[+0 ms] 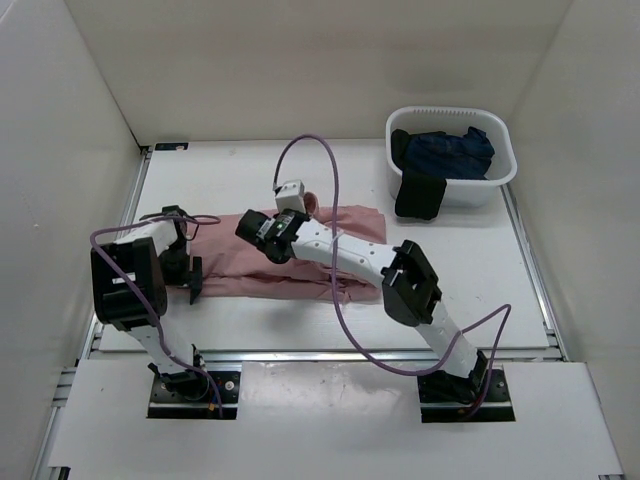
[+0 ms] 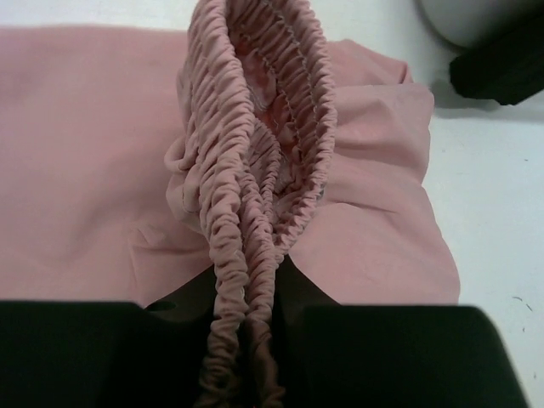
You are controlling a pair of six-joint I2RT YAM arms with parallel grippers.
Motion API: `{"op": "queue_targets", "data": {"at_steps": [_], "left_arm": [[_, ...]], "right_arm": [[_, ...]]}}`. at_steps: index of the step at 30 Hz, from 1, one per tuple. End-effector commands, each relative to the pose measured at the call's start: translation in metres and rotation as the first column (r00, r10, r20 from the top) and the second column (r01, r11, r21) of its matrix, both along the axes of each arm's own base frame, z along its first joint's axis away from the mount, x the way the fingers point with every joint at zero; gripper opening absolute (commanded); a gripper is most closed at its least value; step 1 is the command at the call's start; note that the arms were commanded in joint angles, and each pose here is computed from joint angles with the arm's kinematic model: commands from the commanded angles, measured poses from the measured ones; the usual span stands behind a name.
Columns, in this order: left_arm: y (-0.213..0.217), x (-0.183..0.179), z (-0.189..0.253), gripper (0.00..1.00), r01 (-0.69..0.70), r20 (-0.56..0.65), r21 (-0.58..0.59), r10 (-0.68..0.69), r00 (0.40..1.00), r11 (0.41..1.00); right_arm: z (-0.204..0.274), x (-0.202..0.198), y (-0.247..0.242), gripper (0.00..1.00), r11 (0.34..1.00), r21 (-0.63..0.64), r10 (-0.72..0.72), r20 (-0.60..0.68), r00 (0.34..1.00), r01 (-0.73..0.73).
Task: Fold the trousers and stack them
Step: Fold the trousers
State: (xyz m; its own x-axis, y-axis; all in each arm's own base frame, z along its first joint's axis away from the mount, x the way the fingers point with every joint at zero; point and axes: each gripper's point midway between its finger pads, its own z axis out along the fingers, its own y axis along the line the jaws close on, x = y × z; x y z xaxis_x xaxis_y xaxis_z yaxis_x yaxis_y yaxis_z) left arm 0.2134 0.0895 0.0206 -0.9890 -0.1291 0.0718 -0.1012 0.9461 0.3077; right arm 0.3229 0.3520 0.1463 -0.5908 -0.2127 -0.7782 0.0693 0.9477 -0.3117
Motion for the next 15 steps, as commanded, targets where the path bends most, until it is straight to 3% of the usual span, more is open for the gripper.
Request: {"op": "queue_targets", "data": {"at_steps": [1,3,5,6,8,9,10,12,15], "left_arm": [[-0.001,0.032,-0.012,1.0,-0.028,0.118,-0.016,0.029,0.993,0.999],[-0.001,0.032,-0.012,1.0,-0.028,0.118,-0.016,0.029,0.993,0.999],[-0.001,0.032,-0.012,1.0,-0.028,0.118,-0.016,0.029,0.993,0.999],[-0.001,0.032,-0.012,1.0,-0.028,0.118,-0.016,0.029,0.993,0.999],[-0.001,0.032,-0.012,1.0,-0.028,0.118,-0.016,0.029,0.993,0.999],[0.001,0.028,-0.014,1.0,-0.037,0.109,-0.017,0.039,0.993,0.999],[0.001,0.028,-0.014,1.0,-0.037,0.109,-0.017,0.039,0.993,0.999],[0.003,0.029,-0.014,1.0,-0.046,0.118,-0.016,0.048,0.992,0.999],[0.004,0.033,-0.013,1.0,-0.046,0.127,-0.015,0.047,0.991,0.999]], "right_arm": [[0.037,0.003,0.015,0.0,0.997,0.065,0.024,0.101,0.995,-0.031],[0.023,-0.001,0.026,0.04,0.993,0.078,0.09,0.041,0.995,-0.093],[0.01,-0.003,0.047,0.19,0.976,0.114,0.185,-0.005,0.983,-0.183],[0.001,-0.01,0.055,0.34,0.955,0.05,0.295,-0.065,0.953,-0.293],[0.007,-0.028,0.079,0.62,0.898,0.073,0.44,-0.102,0.892,-0.434],[0.017,-0.033,0.084,0.87,0.874,0.064,0.485,-0.088,0.87,-0.481],[0.016,-0.045,0.083,0.91,0.826,0.002,0.56,-0.112,0.821,-0.563],[0.057,-0.062,0.095,0.96,0.745,0.103,0.665,-0.03,0.746,-0.659],[0.092,-0.07,0.08,0.95,0.7,0.194,0.694,0.042,0.719,-0.687]]}}
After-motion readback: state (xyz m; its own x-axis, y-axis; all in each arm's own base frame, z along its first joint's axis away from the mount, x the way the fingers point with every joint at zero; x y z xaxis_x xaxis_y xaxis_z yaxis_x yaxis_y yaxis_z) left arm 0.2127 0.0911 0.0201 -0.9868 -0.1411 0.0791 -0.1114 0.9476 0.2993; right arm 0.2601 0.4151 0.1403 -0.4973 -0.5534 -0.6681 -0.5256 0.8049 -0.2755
